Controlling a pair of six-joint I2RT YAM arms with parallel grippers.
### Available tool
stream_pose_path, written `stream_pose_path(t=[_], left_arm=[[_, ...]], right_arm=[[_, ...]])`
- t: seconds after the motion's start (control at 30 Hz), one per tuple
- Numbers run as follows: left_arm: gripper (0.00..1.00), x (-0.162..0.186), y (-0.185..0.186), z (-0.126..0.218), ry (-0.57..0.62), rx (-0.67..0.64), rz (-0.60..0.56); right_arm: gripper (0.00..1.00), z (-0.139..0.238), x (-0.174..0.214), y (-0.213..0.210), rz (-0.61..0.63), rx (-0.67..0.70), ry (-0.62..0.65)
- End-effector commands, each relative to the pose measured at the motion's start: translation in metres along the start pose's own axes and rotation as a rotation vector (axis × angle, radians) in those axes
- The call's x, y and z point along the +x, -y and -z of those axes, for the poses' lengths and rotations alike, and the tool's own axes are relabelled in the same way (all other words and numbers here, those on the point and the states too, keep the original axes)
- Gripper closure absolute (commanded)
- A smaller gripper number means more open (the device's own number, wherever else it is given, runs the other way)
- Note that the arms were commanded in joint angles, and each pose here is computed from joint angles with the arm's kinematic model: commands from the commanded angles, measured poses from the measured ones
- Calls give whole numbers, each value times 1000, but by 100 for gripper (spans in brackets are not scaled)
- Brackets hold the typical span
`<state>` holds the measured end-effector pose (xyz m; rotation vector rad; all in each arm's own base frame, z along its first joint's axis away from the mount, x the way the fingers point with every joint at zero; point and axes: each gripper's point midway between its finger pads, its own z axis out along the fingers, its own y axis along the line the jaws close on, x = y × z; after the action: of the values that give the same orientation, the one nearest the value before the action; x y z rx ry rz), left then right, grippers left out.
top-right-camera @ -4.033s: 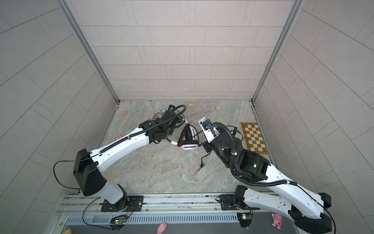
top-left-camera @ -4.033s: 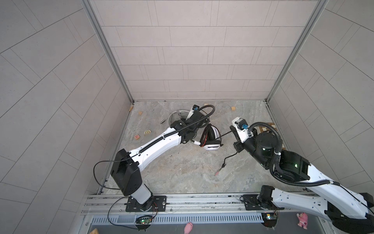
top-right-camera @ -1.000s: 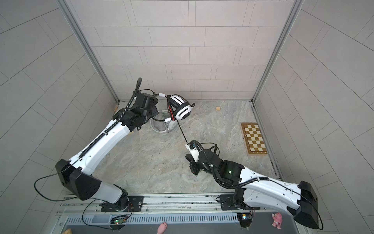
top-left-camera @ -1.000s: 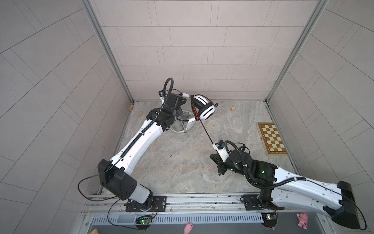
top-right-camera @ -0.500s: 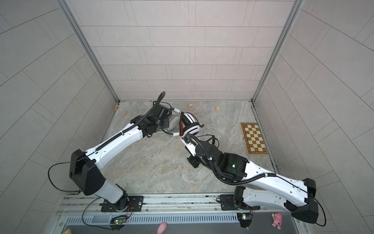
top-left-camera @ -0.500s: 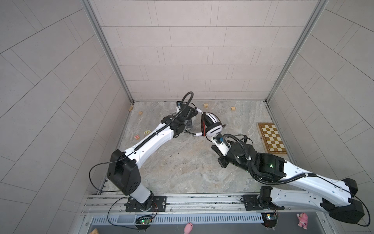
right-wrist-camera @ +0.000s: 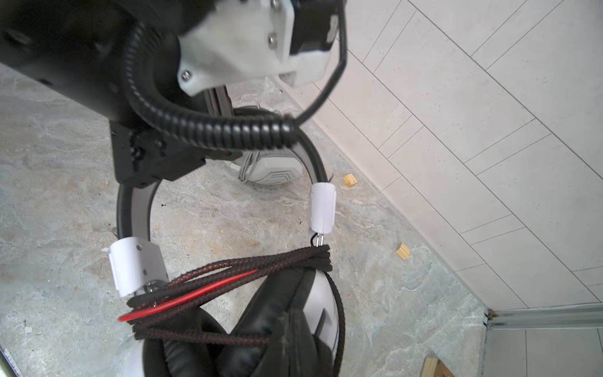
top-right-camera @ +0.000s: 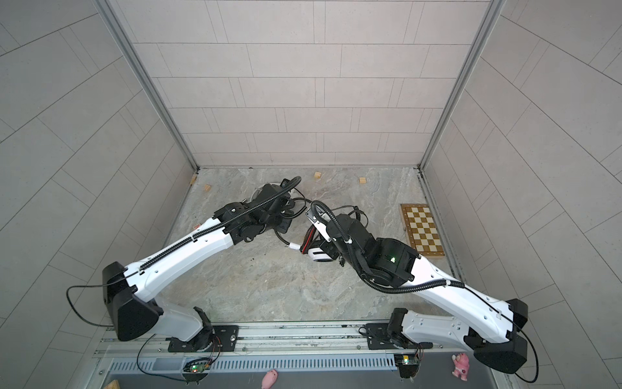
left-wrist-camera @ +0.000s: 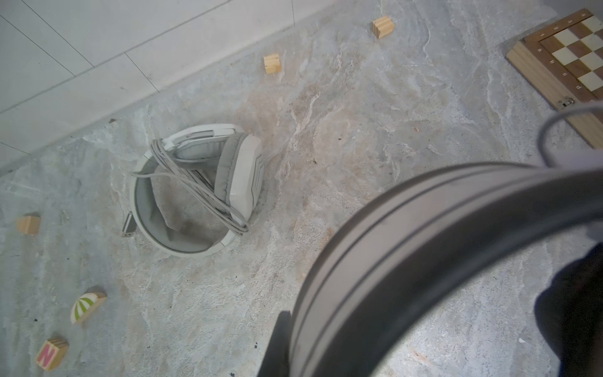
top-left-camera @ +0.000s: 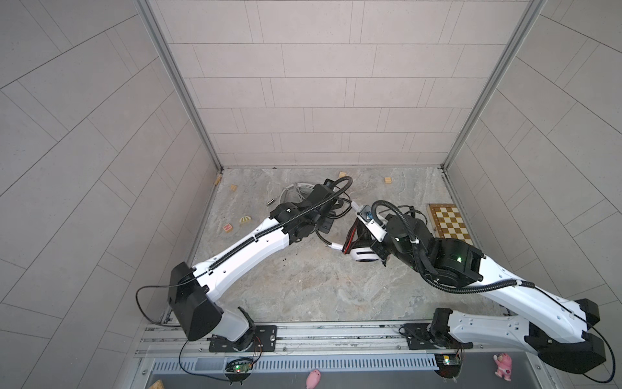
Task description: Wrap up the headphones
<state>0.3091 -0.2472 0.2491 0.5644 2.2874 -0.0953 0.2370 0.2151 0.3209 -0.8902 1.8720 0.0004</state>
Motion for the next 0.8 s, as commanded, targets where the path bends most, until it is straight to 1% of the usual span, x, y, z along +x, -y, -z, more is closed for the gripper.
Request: stream_pose_path(t=[0.0,0.07,0.2,0.27,0.43,0.53,0.63,0.77], left_arm=[[100,36,-11,19,-94,-25,-200],[100,39,-15,24,-85,-35,-218],[100,42,-33,31,-88,-192,-312],[100,44,-37,30,-108,-225,-329],[100,44,-32,25,-118,-229,-339],[100,44,-33,26,-128,-256,-366],[100,47,-24,28,-133,-227,-398],[100,49,-8,31,-123,-184,-425]], right_arm=[[100,13,-6,49,-3,198,-6],[100,11,-4,52,-5,210,-21],[100,8,1,53,22,200,-84],[100,7,3,51,32,185,-110],[100,7,4,40,44,111,-152],[100,9,5,47,57,145,-159],[100,11,7,57,81,205,-178],[100,10,9,60,117,225,-187]])
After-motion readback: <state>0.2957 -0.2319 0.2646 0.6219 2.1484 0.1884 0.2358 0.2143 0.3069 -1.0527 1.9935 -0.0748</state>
